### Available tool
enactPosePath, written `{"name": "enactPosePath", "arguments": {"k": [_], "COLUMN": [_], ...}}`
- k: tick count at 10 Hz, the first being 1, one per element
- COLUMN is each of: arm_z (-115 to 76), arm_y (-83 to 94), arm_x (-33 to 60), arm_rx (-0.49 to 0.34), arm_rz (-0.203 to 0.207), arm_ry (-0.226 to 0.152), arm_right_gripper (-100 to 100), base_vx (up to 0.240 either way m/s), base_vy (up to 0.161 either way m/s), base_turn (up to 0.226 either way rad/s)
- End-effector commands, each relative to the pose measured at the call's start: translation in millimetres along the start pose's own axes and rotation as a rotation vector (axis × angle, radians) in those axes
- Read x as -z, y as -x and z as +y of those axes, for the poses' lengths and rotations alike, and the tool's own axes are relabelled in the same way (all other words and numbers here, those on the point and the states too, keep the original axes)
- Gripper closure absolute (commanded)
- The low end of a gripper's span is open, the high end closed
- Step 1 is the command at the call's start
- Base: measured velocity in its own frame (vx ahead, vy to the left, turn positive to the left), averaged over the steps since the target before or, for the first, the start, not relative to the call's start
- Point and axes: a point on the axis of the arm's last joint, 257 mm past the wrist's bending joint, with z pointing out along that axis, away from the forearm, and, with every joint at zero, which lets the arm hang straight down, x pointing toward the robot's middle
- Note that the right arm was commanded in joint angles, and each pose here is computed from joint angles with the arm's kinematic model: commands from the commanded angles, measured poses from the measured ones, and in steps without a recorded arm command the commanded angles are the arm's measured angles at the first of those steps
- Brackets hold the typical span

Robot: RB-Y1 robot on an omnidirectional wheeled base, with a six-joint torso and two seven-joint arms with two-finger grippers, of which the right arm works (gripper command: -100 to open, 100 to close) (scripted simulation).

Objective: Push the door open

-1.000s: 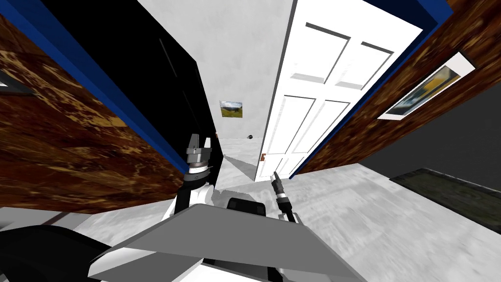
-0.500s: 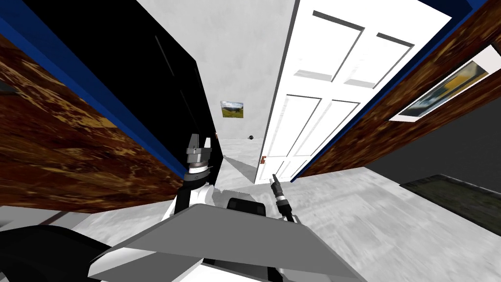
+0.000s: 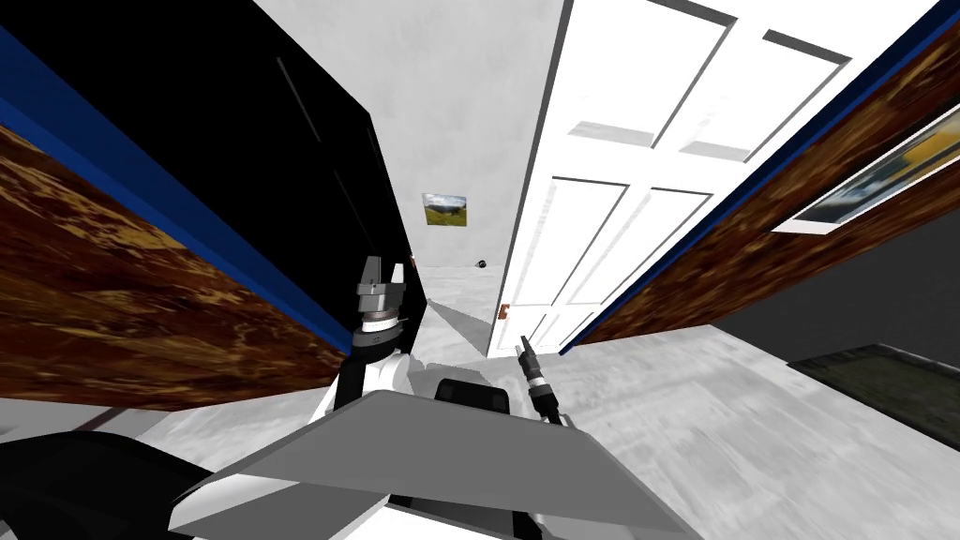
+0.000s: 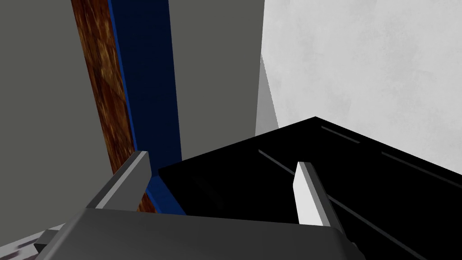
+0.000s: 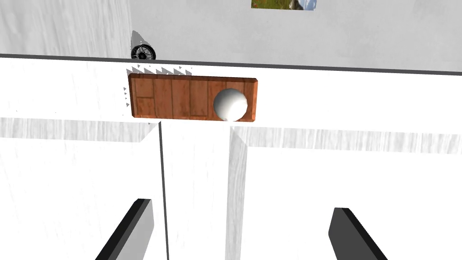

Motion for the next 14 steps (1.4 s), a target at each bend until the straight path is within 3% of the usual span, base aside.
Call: {"name": "enactPosePath", "arguments": {"k": [1,7,10,11,14], "arm_z": [-0.1,-3.7,-4.4,-4.4,-4.4], "arm_y": [0.1,-1.2,-1.8,-1.8,-1.8], "arm_x": [-2.6,-18.4,-20.9,-20.9,-20.9], "arm_rx": [0.001,-0.002,-0.004,-0.004,-0.004], "arm_rz": [-0.004,-0.029,-0.033,-0.033,-0.033], "arm_ry": [0.000,-0.003,-0.003,-0.003,-0.003], "arm_right_gripper": [-100,-100,-100,100,100], "base_vx": [0.189,0.203,0.159,-0.015,-0.016], "base_vy": [0.020,0.036,0.026,-0.002,-0.006], "base_turn": [0.034,0.042,0.014,0.008,0.005]}}
